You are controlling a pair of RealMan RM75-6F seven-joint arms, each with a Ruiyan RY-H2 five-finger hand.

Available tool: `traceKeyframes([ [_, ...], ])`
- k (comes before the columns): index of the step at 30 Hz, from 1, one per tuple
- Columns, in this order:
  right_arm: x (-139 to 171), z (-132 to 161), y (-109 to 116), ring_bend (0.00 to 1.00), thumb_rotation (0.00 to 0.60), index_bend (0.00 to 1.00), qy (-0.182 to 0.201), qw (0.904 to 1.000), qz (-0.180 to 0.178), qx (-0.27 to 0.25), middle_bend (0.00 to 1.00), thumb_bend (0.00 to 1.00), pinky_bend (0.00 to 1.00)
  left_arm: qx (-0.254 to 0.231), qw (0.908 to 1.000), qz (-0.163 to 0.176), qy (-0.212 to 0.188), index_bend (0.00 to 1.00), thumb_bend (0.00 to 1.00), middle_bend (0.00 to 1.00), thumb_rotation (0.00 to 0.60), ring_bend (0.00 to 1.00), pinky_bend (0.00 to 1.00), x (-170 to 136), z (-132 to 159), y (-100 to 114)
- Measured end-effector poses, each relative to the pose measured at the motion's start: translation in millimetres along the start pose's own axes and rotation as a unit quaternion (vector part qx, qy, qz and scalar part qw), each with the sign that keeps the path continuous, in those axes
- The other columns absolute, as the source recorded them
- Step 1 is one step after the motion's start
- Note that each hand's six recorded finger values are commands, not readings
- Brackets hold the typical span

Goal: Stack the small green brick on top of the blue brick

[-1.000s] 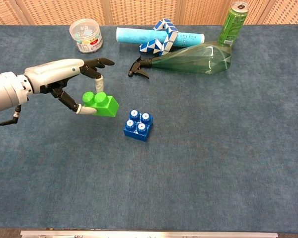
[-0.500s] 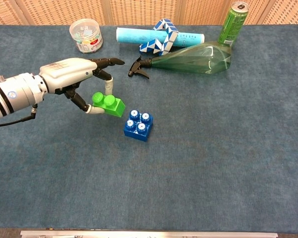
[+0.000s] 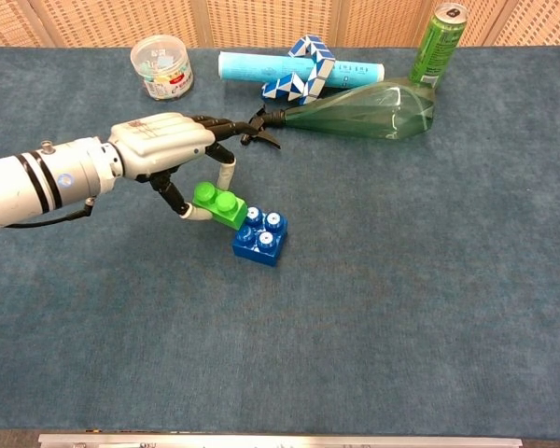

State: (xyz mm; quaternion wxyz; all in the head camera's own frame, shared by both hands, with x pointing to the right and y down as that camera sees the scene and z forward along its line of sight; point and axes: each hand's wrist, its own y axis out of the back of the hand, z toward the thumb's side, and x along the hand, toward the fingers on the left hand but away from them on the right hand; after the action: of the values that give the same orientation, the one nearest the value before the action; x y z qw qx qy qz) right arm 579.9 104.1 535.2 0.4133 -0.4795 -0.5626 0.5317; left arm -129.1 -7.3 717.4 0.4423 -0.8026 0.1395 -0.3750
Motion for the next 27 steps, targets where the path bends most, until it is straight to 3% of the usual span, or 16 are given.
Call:
traceKeyframes([
  [27,-8,-3,-3,0.06,0.600,0.08,-0.002,0.9999,0.015,-0.004,0.10,0.12,0.25,-0.016,0.9975,-0.055,0.042,0.55,0.26,0.00,0.600,0.00,0.07,26,12,8],
])
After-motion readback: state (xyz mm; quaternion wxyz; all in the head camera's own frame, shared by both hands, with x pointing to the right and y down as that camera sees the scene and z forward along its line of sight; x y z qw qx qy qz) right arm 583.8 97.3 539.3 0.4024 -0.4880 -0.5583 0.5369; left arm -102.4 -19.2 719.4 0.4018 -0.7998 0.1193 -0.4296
